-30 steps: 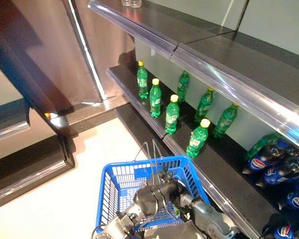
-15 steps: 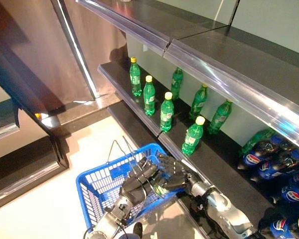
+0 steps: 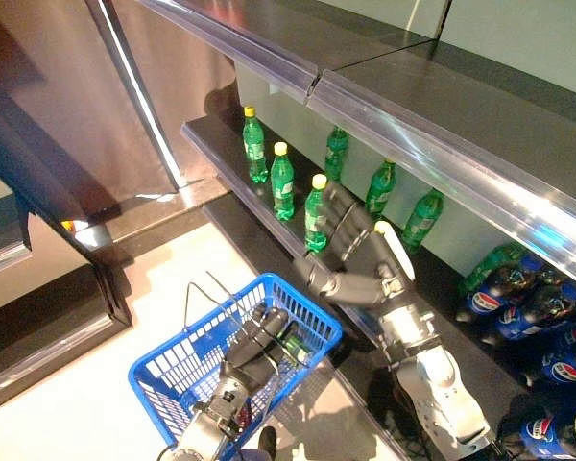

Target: Pick up the drink and place into the basket.

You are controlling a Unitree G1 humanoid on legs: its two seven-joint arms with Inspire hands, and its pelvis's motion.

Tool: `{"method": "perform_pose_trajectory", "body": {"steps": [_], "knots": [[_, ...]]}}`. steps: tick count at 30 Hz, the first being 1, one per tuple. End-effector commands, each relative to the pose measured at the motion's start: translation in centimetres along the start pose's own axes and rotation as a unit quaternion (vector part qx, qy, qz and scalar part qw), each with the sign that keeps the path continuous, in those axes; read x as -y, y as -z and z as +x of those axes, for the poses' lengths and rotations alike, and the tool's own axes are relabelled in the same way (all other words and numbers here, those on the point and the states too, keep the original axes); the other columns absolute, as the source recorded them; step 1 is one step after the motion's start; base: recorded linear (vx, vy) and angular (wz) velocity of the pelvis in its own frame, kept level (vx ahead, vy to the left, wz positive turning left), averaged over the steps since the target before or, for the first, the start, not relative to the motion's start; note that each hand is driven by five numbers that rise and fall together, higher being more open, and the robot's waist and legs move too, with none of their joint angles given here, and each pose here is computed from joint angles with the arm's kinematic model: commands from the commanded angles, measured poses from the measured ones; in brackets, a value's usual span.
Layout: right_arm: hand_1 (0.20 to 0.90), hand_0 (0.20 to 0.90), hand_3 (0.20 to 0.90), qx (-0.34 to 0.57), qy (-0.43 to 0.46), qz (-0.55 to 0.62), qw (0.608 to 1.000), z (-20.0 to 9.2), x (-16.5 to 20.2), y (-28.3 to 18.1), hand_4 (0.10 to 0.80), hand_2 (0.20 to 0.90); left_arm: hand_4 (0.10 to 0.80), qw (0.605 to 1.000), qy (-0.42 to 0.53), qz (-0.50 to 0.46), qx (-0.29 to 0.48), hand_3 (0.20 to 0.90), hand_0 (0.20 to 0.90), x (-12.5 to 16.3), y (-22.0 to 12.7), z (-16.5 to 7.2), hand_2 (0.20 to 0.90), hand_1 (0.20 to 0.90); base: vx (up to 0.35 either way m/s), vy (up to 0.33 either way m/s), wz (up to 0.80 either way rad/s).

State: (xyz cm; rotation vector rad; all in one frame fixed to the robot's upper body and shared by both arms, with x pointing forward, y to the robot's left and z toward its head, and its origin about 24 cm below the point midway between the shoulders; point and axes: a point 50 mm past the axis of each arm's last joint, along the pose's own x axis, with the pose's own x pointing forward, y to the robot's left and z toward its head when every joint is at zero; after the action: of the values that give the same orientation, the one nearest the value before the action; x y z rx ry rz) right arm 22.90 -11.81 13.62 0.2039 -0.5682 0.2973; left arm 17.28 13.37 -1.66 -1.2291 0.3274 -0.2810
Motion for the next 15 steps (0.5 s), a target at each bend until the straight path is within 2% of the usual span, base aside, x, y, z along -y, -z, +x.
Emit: {"method": "perform_pose_trajectory", "body": {"steps": [1,7,15], "knots": [[0.900,0.900,0.900,0.157,0.046,-0.017,0.986,1.3,0.3,-4.3,0.800,0.900,0.100,0.938,0.333,0.032,0.085,0.200,0.300,11.9,-2.8,3.4,0.300,0.300,-0.022,0.014,-0.06],[0.900,0.900,0.900,0.177,0.127,-0.045,0.975,1.0,1.1,-4.5,0.800,0.900,0.100,0.937,0.335,0.031,0.089,0.200,0.300,11.9,-3.1,3.3,0.300,0.300,-0.009,0.007,-0.02],[0.900,0.900,0.900,0.068,0.185,-0.091,0.976,0.4,2.6,-1.8,0.800,0.900,0.100,0.939,0.329,0.029,0.092,0.200,0.300,11.6,-3.3,3.0,0.300,0.300,0.000,0.000,0.00]]}}
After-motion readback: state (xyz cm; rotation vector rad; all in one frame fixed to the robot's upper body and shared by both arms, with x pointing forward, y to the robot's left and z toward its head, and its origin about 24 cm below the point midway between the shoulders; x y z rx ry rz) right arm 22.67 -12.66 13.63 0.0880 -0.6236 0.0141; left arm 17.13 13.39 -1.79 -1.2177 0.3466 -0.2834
